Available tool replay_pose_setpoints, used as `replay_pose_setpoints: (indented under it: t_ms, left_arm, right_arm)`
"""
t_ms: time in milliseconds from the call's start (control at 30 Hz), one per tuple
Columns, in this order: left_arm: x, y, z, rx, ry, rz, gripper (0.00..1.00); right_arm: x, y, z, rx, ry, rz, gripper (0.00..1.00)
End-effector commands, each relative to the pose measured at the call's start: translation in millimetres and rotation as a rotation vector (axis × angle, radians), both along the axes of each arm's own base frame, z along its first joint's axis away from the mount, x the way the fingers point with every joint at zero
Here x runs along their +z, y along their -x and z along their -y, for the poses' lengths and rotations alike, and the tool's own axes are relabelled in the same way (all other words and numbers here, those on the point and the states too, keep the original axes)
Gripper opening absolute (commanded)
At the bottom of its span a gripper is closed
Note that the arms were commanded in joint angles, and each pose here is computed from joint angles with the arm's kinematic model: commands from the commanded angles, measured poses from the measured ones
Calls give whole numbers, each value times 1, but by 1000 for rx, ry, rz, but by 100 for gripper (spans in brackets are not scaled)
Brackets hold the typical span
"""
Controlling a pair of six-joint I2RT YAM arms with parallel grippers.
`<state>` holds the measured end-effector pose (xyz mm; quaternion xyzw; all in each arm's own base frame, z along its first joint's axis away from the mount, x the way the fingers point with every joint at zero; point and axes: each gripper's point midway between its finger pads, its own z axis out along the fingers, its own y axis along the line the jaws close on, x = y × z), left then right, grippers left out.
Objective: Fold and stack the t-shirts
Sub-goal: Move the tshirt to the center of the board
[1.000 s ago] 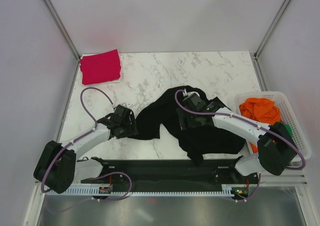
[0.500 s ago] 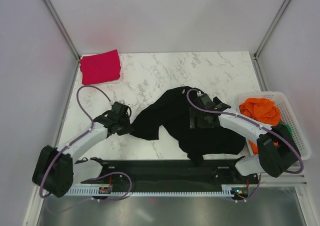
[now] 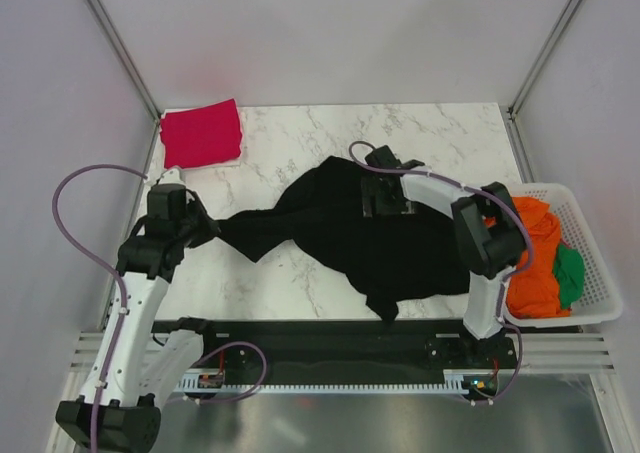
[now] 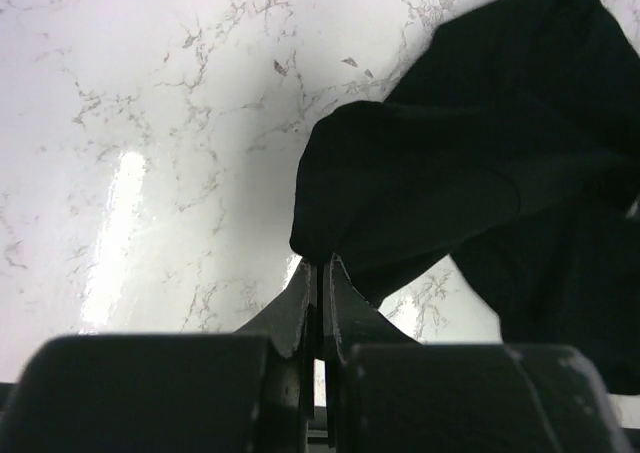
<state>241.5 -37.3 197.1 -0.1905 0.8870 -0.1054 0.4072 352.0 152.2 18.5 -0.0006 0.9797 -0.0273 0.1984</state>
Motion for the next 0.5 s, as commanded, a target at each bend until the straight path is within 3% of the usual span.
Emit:
replay_pose_setpoints:
  t_ms: [0,67,133,200,233,333,400,467]
  left_arm:
    - [36,9,-19,12,-92,60,2]
    - [45,13,-28,42,-122,68,2]
    - [47,14,-31,52,-133,74,2]
    - [39,15,-29,51,-119,52,2]
    - [36,16,-28,48,-111,43,2]
    - [26,16,-22,38,-82,26,2]
    - [22,15,-16,11,-60,32,2]
    - [17,15,-11,-11,-38,32,2]
  right_arm:
    - [-1,-65,13,16,192,70,98]
    - [29,-102,-4,39,184,132,98]
    - [67,-121,-38,127,103,228,98]
    - [114,-133,-61,220,125,355,98]
    - [129,-126,-80,269,138,400,98]
    - [161,-101,-77,266,177,437,98]
    - [142,-77,-59,180,159,371,98]
    - [143,-52,-48,146,36,336,98]
